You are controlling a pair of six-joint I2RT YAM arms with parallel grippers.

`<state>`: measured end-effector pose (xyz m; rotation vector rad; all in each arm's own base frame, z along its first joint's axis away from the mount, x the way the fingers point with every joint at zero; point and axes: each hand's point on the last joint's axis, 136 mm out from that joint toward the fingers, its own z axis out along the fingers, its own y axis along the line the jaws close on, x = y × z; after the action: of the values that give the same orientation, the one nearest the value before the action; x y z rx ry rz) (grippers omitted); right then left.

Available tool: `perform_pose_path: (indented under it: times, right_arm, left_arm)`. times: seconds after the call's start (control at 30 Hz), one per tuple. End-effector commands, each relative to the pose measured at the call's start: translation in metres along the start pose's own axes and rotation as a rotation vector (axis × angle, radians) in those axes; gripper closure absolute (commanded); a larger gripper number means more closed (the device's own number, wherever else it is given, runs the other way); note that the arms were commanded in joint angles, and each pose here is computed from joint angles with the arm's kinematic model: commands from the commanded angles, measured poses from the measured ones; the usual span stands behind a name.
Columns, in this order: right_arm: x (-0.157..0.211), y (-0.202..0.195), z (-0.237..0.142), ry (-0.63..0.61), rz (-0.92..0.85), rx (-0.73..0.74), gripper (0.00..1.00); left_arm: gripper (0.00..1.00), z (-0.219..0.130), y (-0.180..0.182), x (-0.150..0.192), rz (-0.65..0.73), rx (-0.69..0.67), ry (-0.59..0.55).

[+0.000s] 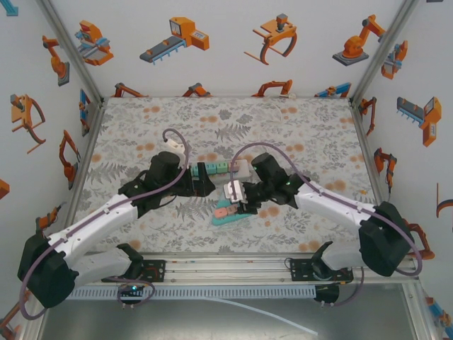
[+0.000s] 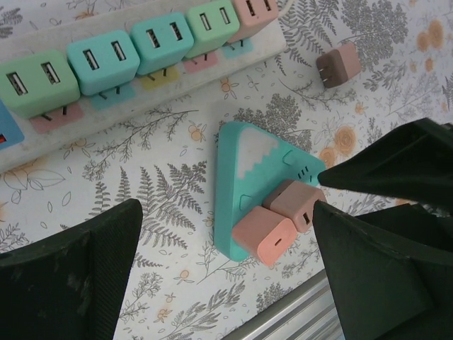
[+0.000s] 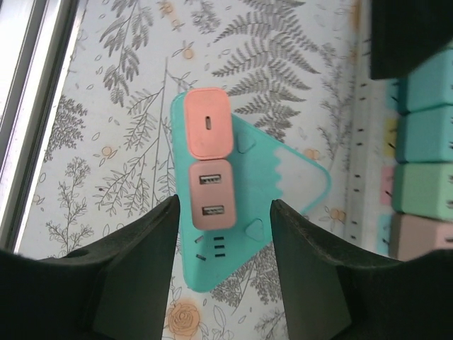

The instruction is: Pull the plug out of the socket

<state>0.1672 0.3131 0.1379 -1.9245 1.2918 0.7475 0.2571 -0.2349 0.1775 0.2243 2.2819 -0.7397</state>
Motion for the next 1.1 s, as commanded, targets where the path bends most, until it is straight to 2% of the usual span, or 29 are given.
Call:
perform_pose_path:
  times: [0.0, 0.07, 0.2, 0.33, 0.67, 1.07]
  right_arm:
    - [-0.003, 0.002, 0.008, 0.018, -0.102, -0.042, 0.51]
    - [0.002, 0.004, 0.014, 0.032, -0.110, -0.058, 0.55]
    - [0.006, -0.001, 0.021, 0.043, -0.120, -0.047, 0.67]
    - [0.007, -0.001, 0.022, 0.043, -0.125, -0.046, 0.76]
    - [0.007, -0.002, 0.023, 0.041, -0.123, -0.047, 0.77]
    - [0.003, -0.016, 0.028, 0.017, -0.090, 0.011, 0.77]
  left_arm:
    - [0.01, 0.002, 0.003, -0.002, -0.073, 0.004, -0.016]
    - [0.03, 0.008, 0.003, 0.002, -0.112, 0.012, 0.006]
    - [0.16, 0.027, 0.002, 0.010, -0.172, 0.028, 0.065]
    - [0.23, 0.049, -0.002, 0.015, -0.182, 0.052, 0.114]
    - [0.31, 0.106, -0.016, 0.038, -0.141, 0.132, 0.270]
    - [0.50, 0.112, -0.002, 0.102, -0.120, 0.128, 0.431]
